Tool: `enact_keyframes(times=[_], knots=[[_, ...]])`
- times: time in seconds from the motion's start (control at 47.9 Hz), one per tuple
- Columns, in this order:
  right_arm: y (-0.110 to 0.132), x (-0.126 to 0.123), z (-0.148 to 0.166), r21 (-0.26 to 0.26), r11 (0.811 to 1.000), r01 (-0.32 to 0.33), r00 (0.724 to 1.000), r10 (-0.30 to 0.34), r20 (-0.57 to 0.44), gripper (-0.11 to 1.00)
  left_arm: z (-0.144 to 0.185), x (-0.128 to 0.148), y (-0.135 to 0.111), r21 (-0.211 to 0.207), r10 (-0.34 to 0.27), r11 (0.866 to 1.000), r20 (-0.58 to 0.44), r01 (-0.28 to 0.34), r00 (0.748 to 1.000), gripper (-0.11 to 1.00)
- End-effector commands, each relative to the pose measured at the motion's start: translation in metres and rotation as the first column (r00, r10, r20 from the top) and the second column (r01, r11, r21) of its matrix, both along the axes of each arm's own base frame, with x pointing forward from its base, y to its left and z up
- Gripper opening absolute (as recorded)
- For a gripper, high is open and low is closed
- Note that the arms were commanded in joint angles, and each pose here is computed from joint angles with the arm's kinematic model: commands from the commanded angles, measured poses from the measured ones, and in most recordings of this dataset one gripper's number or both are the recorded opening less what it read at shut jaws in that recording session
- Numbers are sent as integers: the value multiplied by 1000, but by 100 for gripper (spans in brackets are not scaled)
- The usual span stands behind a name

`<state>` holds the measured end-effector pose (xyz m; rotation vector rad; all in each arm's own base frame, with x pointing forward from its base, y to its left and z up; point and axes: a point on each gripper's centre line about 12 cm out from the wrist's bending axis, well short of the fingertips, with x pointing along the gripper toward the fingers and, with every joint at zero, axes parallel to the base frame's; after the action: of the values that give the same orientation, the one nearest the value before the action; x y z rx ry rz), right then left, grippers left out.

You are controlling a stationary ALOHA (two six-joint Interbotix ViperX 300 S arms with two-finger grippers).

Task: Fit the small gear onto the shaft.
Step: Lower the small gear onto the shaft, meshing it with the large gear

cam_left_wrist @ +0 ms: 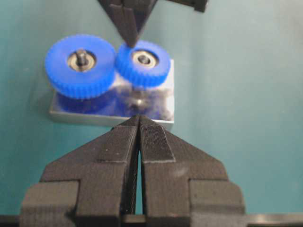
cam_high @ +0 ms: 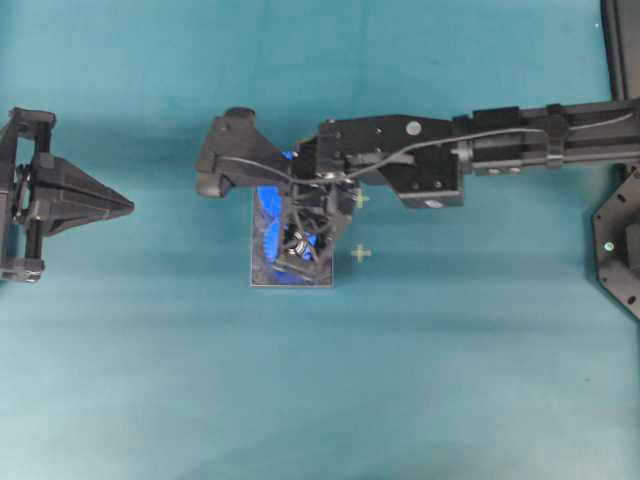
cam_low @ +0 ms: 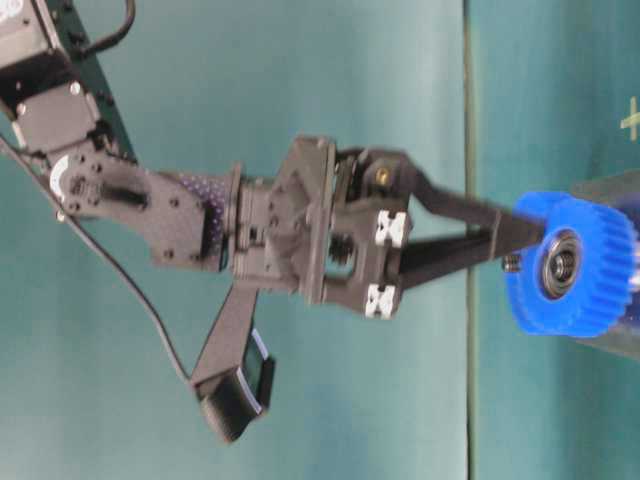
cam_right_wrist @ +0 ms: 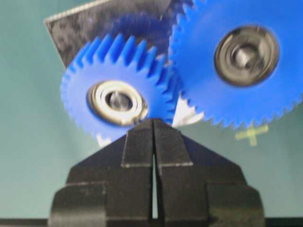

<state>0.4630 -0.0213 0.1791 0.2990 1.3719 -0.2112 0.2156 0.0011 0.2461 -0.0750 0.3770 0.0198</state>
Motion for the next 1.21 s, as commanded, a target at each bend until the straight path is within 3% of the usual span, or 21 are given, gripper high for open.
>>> enact_keyframes(times=[0.0, 0.292, 0.772, 0.918, 1.189], knots=[[-7, 9, 15, -7, 1000, 10, 999, -10, 53, -1, 5, 2, 0, 2, 1, 1000, 15, -1, 1000, 0], [-7, 9, 10, -6, 1000, 1, 999, -1, 37, -1, 5, 2, 0, 2, 1, 1000, 15, -1, 1000, 0], [20, -22, 17, 13, 1000, -11, 999, 12, -33, -1, 4, 2, 0, 2, 1, 1000, 14, -1, 1000, 0], [24, -25, 31, 20, 1000, -1, 1000, 1, 3, -1, 3, 1, 0, 2, 1, 1000, 12, -1, 1000, 0], [2, -7, 41, -5, 1000, 26, 991, -25, 135, -1, 4, 2, 0, 2, 1, 1000, 14, -1, 1000, 0]])
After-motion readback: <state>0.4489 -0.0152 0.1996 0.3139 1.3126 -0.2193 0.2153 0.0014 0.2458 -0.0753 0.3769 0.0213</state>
